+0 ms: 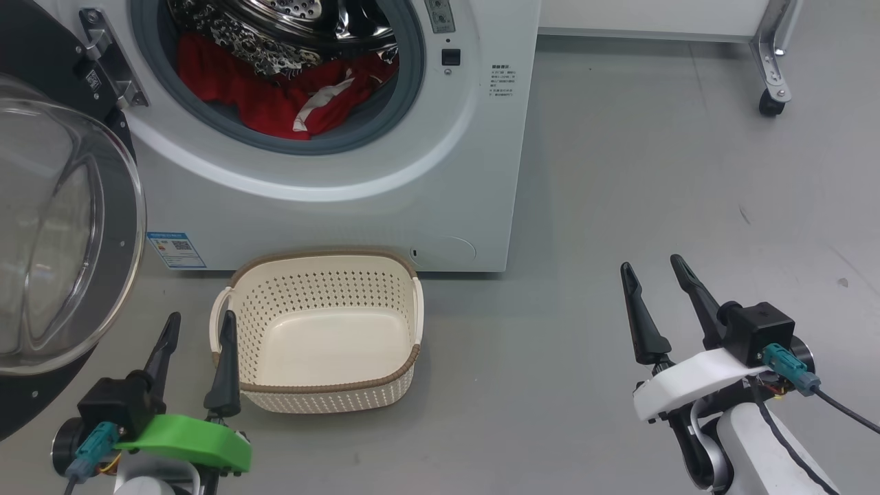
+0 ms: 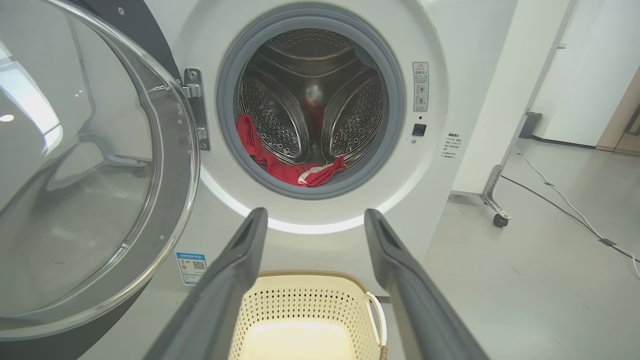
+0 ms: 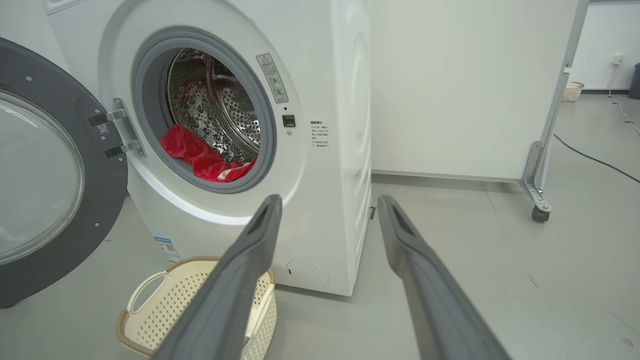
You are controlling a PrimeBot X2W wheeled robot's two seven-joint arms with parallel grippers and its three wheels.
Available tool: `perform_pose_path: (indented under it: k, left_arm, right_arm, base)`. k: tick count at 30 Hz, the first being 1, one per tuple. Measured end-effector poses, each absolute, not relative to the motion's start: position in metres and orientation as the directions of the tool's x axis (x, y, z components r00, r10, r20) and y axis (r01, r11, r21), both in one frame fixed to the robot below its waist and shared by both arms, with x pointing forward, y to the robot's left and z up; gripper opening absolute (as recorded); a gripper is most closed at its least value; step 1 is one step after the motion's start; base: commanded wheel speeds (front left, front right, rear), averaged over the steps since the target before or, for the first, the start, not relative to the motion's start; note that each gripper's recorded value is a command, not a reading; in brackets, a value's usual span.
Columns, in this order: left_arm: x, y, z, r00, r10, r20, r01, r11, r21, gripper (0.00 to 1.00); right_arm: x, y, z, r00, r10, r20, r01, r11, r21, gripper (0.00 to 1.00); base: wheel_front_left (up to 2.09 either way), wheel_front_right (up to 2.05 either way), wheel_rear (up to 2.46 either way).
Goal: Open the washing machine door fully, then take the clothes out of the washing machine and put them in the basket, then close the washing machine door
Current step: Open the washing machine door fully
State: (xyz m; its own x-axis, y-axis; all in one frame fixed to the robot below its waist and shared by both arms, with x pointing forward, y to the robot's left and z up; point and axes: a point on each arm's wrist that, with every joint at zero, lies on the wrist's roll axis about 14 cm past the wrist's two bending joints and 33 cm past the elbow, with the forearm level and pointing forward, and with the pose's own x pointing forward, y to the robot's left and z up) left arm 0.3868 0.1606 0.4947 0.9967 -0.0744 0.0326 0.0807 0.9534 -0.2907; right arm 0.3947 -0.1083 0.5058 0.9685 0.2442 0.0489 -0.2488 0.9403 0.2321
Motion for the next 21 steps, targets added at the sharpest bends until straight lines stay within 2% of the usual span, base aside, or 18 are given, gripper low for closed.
perform_pose_path:
  k: [21]
  left_arm:
    - [0.3904, 0.168, 0.4968, 0.998, -0.036, 0.044, 0.047, 0.954, -0.297, 1.0]
  right_arm:
    - [0.3988, -0.1084, 0.5019, 0.968, 0.248, 0.041, -0.251, 0.939, 0.234, 1.0]
  base:
    - [0.0, 0.0, 0.0]
